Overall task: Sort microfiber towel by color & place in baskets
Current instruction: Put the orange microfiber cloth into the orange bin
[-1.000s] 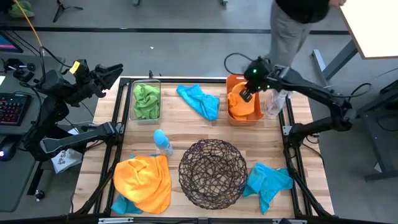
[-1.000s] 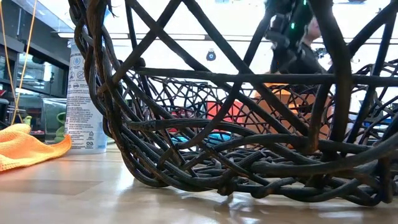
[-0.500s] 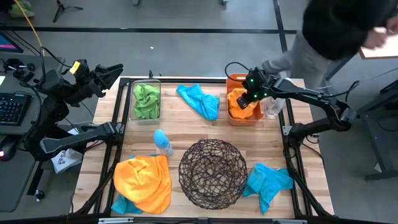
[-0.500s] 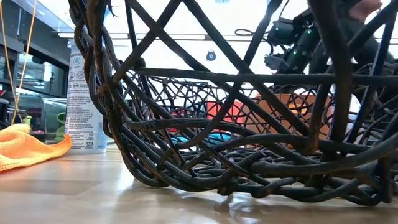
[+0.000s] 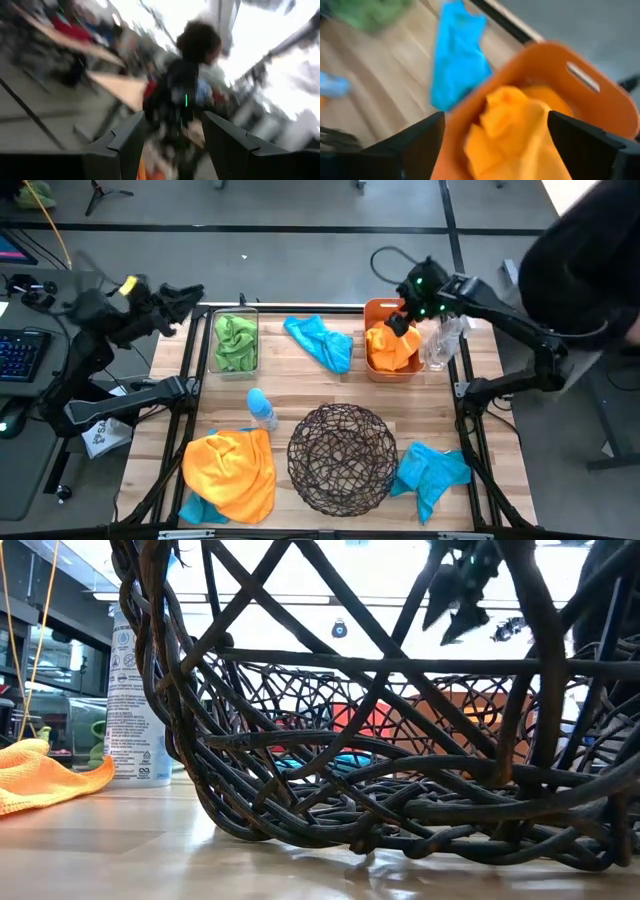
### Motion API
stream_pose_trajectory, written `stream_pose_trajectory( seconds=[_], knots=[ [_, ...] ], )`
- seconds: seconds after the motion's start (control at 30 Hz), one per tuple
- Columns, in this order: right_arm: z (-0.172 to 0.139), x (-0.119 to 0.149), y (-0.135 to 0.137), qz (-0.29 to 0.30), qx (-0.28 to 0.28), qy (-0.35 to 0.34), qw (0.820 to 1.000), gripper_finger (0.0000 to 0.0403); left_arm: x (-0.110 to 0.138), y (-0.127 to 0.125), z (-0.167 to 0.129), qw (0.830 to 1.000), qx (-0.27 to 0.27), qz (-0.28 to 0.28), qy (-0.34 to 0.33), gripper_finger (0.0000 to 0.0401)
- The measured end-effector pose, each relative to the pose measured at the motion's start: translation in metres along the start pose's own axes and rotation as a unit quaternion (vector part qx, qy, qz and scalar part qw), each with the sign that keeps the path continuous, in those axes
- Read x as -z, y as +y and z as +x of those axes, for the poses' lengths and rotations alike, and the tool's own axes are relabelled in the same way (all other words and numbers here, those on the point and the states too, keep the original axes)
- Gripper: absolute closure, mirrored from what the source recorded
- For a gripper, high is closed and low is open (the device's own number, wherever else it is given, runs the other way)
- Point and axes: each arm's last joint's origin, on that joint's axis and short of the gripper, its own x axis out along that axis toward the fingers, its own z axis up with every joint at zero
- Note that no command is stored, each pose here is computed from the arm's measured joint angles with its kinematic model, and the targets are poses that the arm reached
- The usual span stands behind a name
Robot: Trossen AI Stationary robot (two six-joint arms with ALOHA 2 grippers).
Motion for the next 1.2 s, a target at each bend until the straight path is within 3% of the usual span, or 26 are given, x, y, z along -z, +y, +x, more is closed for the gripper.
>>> stream_pose_trajectory(
  seconds=[0.1,0.23,0.33,0.4,0.47,0.57,0.7,0.8,1.03,1.2],
  knots=[
    [-0.021,-0.013,0.008,0.002,-0.029,-0.036,0.999,0.0044,0.02,0.004,0.019,0.987,0.063,-0.034,0.146,0.0215],
    [-0.042,-0.024,0.017,-0.002,-0.046,-0.071,0.996,0.0047,0.058,0.008,0.032,0.928,0.07,-0.105,0.351,0.0215],
    [-0.05,-0.026,0.022,-0.006,-0.054,-0.08,0.995,0.0051,0.075,-0.002,0.023,0.881,0.087,-0.119,0.449,0.0215],
    [-0.051,-0.026,0.025,-0.01,-0.057,-0.079,0.995,0.0053,0.086,-0.007,0.013,0.856,0.06,-0.118,0.5,0.0215],
    [-0.05,-0.025,0.027,-0.013,-0.059,-0.076,0.995,0.0054,0.096,-0.011,0.005,0.835,0.016,-0.114,0.538,0.0215],
    [-0.048,-0.025,0.027,-0.012,-0.058,-0.07,0.996,0.0055,0.112,-0.012,-0.009,0.793,-0.093,-0.095,0.595,0.0215],
    [-0.047,-0.025,0.026,-0.011,-0.042,-0.072,0.996,0.0055,0.14,-0.014,-0.023,0.71,-0.214,-0.021,0.67,0.0215],
    [-0.047,-0.026,0.024,-0.01,-0.038,-0.073,0.997,0.0055,0.168,-0.023,-0.024,0.666,-0.246,0.025,0.704,0.0215],
    [-0.047,-0.026,0.023,-0.01,-0.037,-0.073,0.997,0.0055,0.23,-0.037,-0.029,0.592,-0.283,0.079,0.75,0.0215],
    [-0.047,-0.024,0.023,-0.009,-0.036,-0.063,0.997,0.0055,0.256,-0.034,-0.043,0.558,-0.298,0.101,0.768,0.0215]
  ],
)
